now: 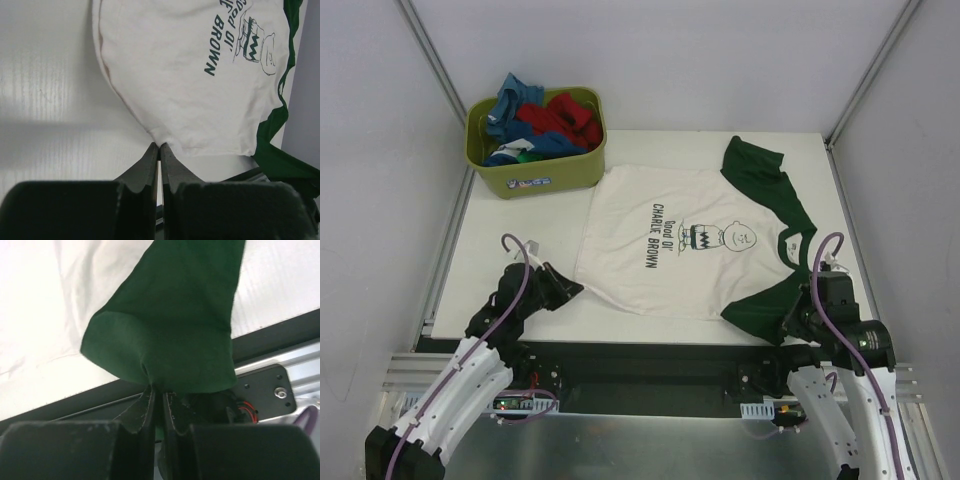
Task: Fold and stack the t-shirts
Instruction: Flatten out the tshirt, then fold the flattened tshirt in 1/3 of the way
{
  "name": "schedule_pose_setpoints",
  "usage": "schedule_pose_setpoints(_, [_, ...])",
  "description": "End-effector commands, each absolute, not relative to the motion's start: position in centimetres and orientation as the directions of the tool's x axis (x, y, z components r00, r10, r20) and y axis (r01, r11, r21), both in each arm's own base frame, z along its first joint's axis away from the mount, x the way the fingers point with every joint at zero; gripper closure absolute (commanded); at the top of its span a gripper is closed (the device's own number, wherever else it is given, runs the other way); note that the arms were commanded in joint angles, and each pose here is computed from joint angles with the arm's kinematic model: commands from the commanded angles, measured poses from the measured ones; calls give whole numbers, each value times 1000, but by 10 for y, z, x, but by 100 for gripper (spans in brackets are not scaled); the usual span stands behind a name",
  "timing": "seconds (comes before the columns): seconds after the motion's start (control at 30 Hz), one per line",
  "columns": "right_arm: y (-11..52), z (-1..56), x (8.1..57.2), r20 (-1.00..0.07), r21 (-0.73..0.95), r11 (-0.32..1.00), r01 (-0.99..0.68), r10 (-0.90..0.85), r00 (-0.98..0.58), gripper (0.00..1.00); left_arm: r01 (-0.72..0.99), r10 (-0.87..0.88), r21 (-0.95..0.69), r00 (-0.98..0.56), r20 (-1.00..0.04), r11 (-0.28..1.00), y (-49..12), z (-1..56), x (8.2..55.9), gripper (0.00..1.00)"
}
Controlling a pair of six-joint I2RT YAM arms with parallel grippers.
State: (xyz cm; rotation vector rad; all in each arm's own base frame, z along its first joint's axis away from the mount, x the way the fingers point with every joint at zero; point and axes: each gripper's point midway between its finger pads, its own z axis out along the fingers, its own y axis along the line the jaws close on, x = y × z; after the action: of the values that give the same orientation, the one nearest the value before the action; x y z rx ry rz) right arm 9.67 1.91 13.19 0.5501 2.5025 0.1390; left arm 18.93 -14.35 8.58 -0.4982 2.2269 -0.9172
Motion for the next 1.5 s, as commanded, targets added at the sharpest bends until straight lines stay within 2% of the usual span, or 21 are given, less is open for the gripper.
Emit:
schedule_pose_setpoints(0.0, [-4, 155, 92, -553, 124, 895, 429, 421, -719, 92, -234, -637, -704, -669, -384, 671, -127, 81, 179, 100])
schedule_pose_setpoints(0.17, [-16, 164, 75, -546, 61, 885, 462, 417, -726, 92, -351, -682, -650, -632, -367, 674, -104, 77, 159, 100])
schedule_pose_setpoints(0.3, [-3, 157, 63, -471, 86, 905, 417, 406, -783, 92, -353, -676, -639, -635, -373, 684, -100, 83, 153, 100])
schedule_pose_setpoints(0.4, [7, 149, 60, -429, 118, 917, 380, 393, -814, 92, -348, -662, -649, -674, -329, 677, -108, 83, 146, 100])
schedule_pose_setpoints(0.5, [1, 147, 59, -440, 91, 916, 391, 389, -809, 92, -345, -661, -655, -678, -321, 672, -110, 83, 144, 100])
schedule_pose_setpoints(0.6, [-6, 149, 66, -469, 59, 914, 401, 380, -797, 91, -356, -676, -639, -641, -364, 682, -102, 91, 154, 100])
schedule_pose_setpoints(0.77, [-8, 155, 91, -483, 17, 922, 387, 347, -804, 90, -312, -644, -612, -619, -450, 727, -101, 120, 181, 100])
schedule_pose_setpoints(1.0, [-13, 185, 154, -638, 29, 927, 375, 306, -707, 91, -286, -607, -586, -638, -474, 758, -117, 125, 224, 100])
schedule_pose_setpoints(1.1, [-9, 193, 180, -665, 24, 940, 340, 269, -697, 91, -313, -603, -548, -623, -498, 776, -114, 125, 240, 100])
schedule_pose_setpoints(1.47, [-10, 181, 253, -540, -149, 947, 284, 162, -826, 90, -345, -551, -446, -661, -509, 826, -125, 110, 295, 100])
